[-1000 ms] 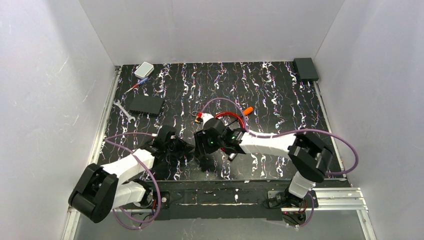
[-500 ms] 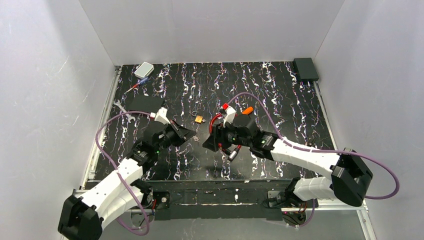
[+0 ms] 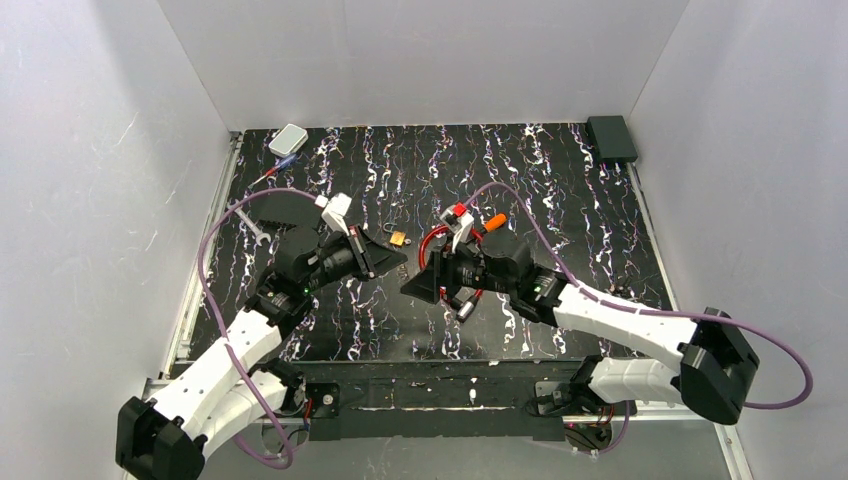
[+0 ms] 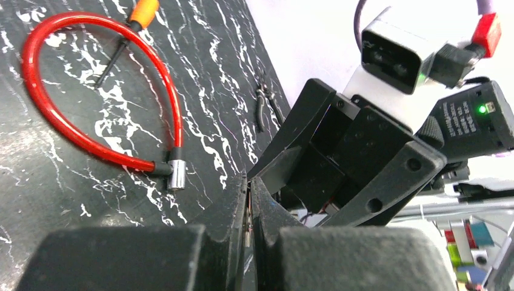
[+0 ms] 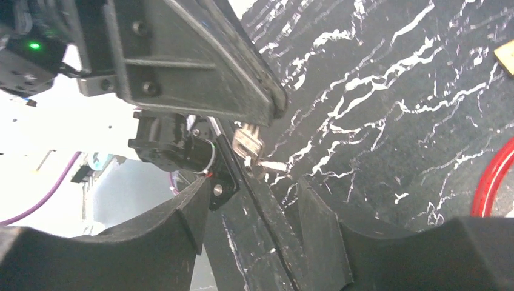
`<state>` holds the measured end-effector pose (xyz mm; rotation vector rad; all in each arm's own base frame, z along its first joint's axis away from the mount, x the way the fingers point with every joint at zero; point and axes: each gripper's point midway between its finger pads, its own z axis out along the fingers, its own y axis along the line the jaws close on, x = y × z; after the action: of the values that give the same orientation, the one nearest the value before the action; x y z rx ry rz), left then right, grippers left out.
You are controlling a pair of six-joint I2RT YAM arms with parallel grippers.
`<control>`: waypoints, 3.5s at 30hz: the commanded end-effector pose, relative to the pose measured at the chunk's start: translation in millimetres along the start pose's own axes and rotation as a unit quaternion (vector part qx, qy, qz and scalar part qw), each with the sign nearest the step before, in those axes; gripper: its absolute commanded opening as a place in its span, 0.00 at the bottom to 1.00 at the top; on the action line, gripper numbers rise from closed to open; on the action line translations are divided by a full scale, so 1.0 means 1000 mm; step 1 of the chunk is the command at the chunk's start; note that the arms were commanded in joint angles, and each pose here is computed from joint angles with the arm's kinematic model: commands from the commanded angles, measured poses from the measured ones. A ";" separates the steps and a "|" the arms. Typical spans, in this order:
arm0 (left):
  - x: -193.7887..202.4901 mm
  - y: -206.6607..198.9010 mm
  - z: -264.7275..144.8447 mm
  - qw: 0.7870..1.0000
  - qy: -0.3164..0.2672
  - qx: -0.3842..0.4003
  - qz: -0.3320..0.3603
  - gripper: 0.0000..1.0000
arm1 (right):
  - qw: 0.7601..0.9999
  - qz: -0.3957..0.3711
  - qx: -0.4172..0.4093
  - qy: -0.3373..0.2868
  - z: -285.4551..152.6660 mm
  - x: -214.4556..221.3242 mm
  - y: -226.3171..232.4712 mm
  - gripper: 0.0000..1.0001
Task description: Unlock with the key
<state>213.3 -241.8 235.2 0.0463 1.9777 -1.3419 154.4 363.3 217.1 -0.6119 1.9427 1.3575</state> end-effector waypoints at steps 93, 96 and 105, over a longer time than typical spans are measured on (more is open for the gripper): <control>-0.006 -0.043 -0.019 0.996 -0.013 0.089 0.028 0.57 | 0.988 -0.021 -0.047 -0.148 -0.029 -0.065 0.037 0.01; -0.005 -0.046 -0.023 0.994 -0.023 0.099 0.028 0.53 | 0.984 -0.005 -0.068 -0.166 -0.031 -0.069 0.044 0.01; -0.006 -0.052 -0.025 0.991 -0.038 0.126 0.014 0.40 | 0.976 0.015 -0.120 -0.180 -0.028 -0.074 0.059 0.01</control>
<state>182.9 -243.2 273.5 0.1360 1.7949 -1.5243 157.4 356.1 281.0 -0.4356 1.6653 1.5152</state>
